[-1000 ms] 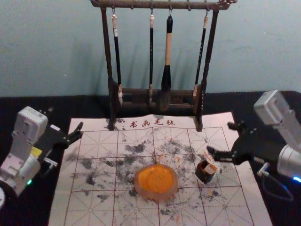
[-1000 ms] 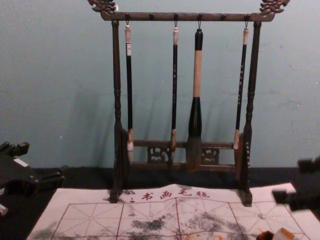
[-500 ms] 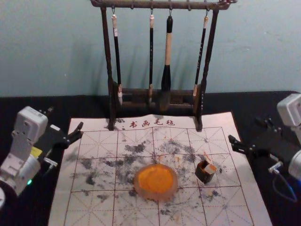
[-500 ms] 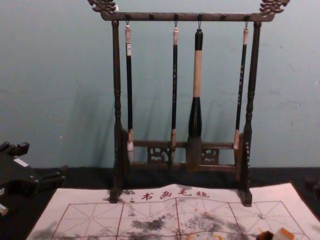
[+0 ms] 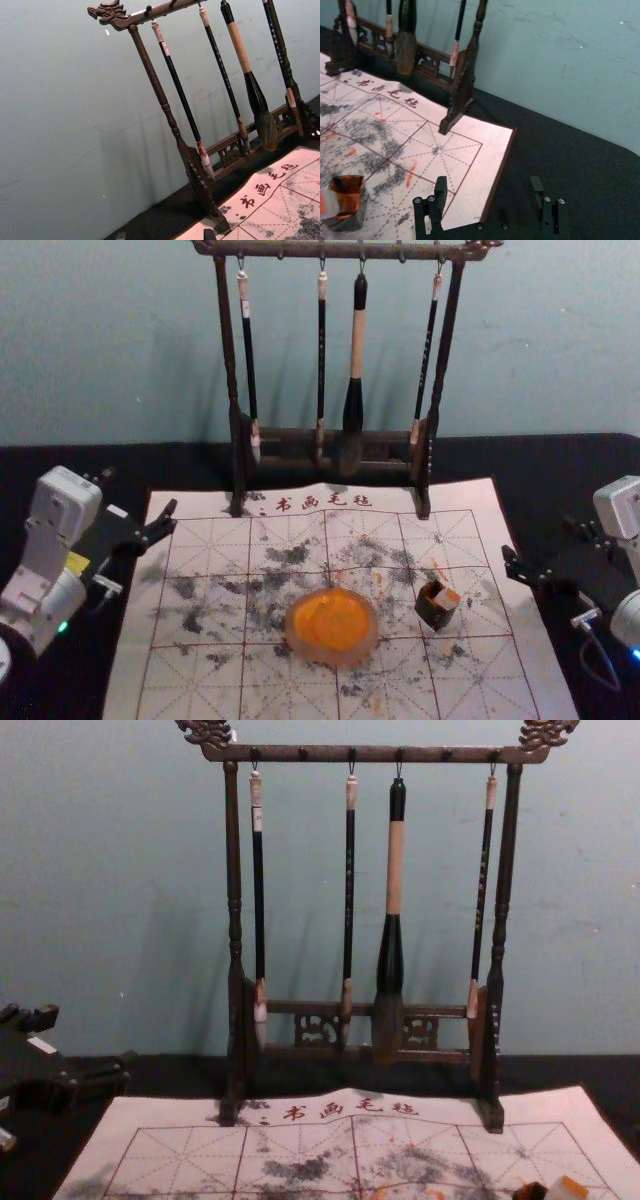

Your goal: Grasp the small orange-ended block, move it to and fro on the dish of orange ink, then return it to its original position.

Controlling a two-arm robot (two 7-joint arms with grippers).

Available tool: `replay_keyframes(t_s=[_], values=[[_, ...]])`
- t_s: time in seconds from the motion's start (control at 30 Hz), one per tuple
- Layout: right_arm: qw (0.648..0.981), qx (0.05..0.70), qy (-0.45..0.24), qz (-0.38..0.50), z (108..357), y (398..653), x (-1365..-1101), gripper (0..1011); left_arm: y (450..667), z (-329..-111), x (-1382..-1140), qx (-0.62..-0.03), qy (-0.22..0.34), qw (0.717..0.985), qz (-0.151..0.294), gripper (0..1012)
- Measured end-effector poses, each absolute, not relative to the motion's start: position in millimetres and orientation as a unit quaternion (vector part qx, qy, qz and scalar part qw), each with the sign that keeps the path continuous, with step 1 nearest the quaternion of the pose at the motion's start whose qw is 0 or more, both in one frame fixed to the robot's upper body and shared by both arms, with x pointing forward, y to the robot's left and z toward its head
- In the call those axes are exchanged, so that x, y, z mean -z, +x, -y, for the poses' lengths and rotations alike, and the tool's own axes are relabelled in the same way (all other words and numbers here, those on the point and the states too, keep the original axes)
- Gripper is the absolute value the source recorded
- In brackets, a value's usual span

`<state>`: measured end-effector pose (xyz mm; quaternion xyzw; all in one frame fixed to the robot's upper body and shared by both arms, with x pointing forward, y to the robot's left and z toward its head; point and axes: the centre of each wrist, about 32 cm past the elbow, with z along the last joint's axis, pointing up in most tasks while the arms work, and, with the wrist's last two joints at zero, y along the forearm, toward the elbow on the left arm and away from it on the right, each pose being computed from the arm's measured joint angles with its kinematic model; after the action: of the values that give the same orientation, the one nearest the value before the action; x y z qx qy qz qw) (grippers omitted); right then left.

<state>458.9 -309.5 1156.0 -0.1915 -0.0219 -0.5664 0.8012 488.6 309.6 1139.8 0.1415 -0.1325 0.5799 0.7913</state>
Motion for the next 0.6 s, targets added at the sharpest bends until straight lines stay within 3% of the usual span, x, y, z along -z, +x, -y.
replay_keyframes(t_s=[0.6], values=[[0.802, 0.566, -0.192, 0.024, 309.2, 459.1, -1156.7, 1000, 488.6, -309.7, -1139.8, -0.58, 0.141, 0.791, 0.132, 1001]])
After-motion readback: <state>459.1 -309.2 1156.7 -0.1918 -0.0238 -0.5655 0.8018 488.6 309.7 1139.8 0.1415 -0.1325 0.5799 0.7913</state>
